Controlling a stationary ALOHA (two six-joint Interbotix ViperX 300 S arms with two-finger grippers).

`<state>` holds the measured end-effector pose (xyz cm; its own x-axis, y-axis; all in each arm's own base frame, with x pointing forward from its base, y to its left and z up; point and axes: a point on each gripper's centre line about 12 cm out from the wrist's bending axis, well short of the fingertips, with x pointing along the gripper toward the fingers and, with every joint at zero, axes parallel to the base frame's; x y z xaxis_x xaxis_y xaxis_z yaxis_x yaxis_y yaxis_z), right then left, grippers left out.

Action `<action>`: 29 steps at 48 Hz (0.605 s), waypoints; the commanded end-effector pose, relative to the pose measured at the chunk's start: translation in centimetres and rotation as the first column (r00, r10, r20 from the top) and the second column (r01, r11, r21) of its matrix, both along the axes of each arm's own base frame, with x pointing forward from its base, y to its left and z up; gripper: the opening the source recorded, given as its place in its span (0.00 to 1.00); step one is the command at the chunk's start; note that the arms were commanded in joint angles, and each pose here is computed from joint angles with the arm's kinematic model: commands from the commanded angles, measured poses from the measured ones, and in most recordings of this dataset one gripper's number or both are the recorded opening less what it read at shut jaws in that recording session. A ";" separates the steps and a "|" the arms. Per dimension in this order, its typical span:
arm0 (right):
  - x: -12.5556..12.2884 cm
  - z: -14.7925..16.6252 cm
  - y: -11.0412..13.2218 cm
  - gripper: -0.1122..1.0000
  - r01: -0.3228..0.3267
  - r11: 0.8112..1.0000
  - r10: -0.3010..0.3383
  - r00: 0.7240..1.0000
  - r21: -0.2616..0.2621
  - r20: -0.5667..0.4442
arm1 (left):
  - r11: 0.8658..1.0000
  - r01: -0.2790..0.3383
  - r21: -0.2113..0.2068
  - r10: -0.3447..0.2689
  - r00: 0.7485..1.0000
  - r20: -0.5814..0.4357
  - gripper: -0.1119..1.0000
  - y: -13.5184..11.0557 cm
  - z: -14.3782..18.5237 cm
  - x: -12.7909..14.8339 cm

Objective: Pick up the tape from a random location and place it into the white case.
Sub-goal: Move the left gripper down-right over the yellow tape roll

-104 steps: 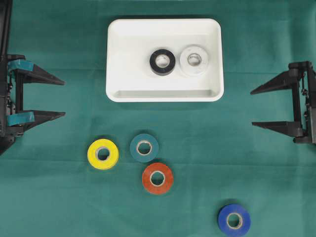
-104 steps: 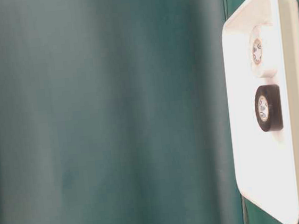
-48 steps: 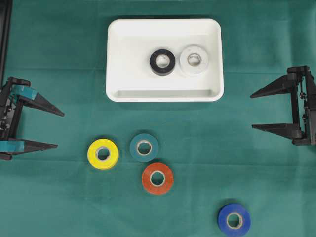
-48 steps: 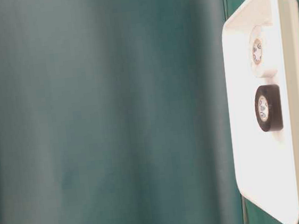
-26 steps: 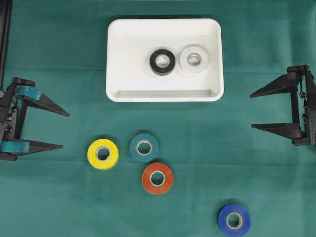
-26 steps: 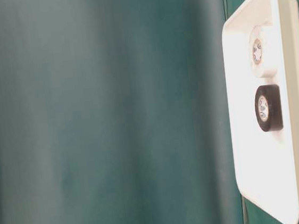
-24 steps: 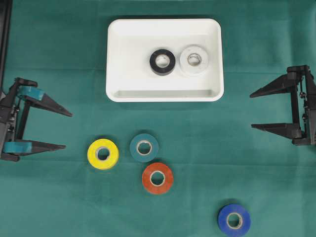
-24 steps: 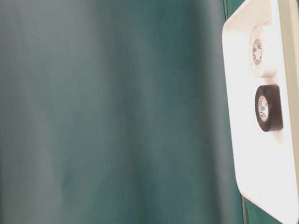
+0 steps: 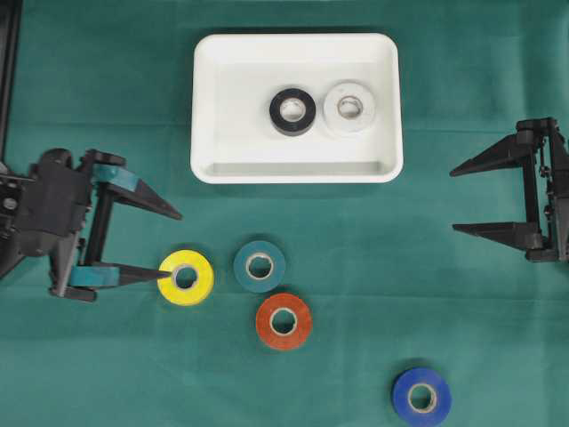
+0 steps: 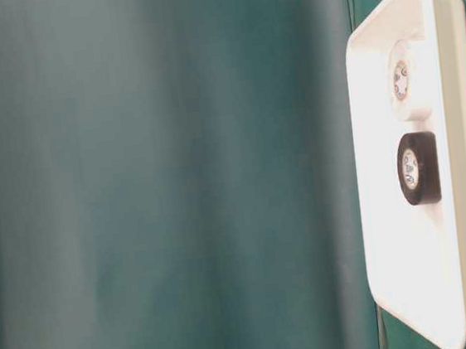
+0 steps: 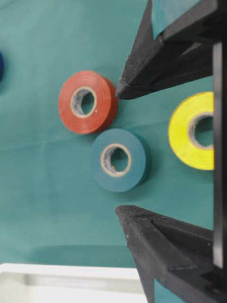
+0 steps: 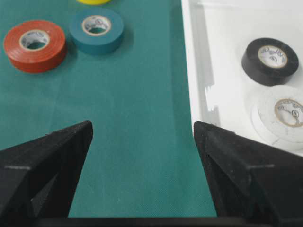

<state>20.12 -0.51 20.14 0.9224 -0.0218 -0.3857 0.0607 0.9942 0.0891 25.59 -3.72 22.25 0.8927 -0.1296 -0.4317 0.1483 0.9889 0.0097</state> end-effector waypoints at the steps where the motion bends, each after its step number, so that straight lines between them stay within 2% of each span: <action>1: 0.5 0.9 0.0 0.87 -0.001 1.000 0.001 1.000 -0.001 0.020 | 1.000 0.003 0.001 -0.003 1.000 0.010 0.91 -0.2 0.7 0.9; 13: 0.5 0.9 0.0 0.87 -0.001 1.000 0.001 1.000 -0.001 0.017 | 1.000 -0.018 0.001 0.018 0.998 -0.065 0.91 0.2 0.7 1.2; 18: 0.5 0.9 0.0 0.87 -0.001 1.000 0.001 1.000 -0.001 0.018 | 1.000 -0.018 0.012 0.019 0.991 -0.134 0.91 0.2 0.8 1.6; 23: 0.5 1.1 0.0 0.87 -0.001 1.000 0.001 1.000 -0.004 0.015 | 1.000 -0.017 0.024 0.022 0.975 -0.222 0.91 0.1 1.1 2.1; 29: 0.5 1.2 0.0 0.87 0.001 1.000 -0.001 1.000 -0.004 0.000 | 0.999 -0.013 0.042 0.026 0.940 -0.340 0.91 0.0 1.4 2.9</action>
<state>20.14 -0.55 20.24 0.9132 -0.0246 -0.4067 0.0649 0.9942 0.0856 27.67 -3.71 22.34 0.7136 -0.0958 -0.6940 0.1331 0.9911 0.0000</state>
